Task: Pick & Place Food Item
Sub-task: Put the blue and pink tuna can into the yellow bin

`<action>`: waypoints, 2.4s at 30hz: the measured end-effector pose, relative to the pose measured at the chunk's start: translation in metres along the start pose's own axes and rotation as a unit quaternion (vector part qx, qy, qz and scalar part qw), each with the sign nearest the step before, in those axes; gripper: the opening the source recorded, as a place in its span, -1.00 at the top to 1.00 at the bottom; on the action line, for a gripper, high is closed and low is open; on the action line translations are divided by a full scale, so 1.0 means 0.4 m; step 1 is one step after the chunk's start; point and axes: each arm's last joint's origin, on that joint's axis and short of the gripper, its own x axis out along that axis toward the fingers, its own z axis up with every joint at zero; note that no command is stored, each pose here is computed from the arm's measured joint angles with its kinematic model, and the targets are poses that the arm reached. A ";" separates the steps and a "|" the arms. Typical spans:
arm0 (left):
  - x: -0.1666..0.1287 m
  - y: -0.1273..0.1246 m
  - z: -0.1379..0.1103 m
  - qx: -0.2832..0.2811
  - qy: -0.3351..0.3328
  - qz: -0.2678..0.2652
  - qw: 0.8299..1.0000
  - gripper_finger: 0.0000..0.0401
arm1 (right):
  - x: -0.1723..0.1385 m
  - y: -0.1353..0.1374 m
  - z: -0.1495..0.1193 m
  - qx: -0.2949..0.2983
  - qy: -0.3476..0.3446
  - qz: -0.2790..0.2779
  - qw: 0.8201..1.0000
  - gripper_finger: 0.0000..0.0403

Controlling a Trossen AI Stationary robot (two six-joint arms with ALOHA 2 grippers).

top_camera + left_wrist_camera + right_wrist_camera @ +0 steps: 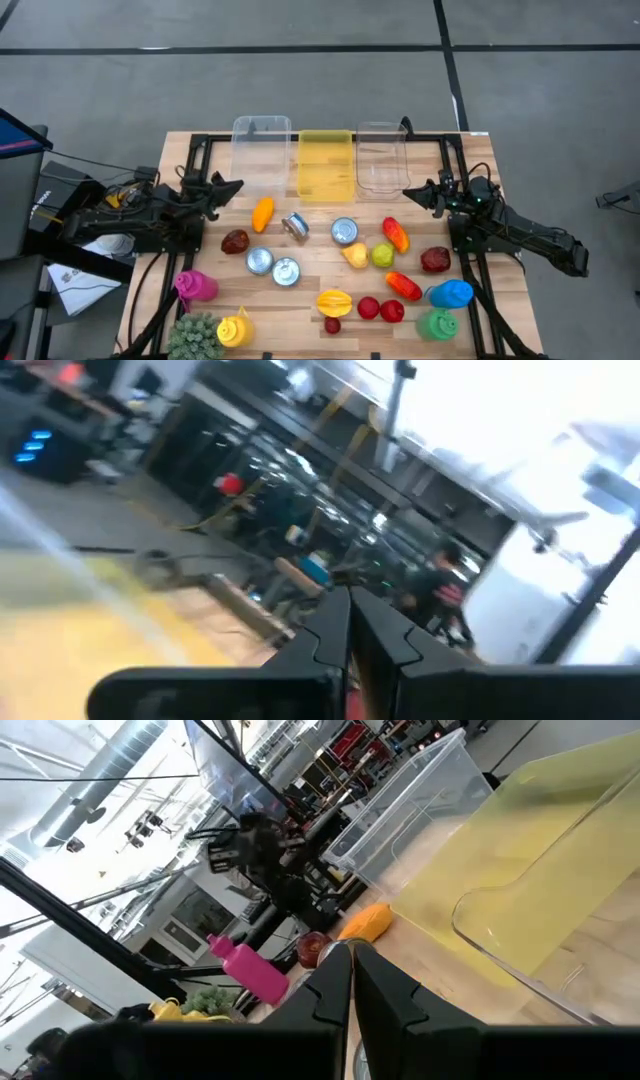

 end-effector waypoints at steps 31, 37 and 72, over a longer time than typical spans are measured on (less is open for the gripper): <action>0.473 -0.216 0.080 0.326 0.469 -0.073 0.818 -0.30 | 0.000 -0.004 -0.001 -0.016 -0.003 -0.013 1.000 0.94; 0.502 -0.179 0.019 0.362 0.504 -0.066 0.781 -0.72 | 0.000 -0.004 -0.001 -0.024 -0.003 -0.014 1.000 0.94; 0.524 -0.032 -0.218 0.379 0.678 -0.096 0.623 -0.78 | 0.000 -0.004 -0.001 -0.029 -0.003 -0.014 0.999 0.94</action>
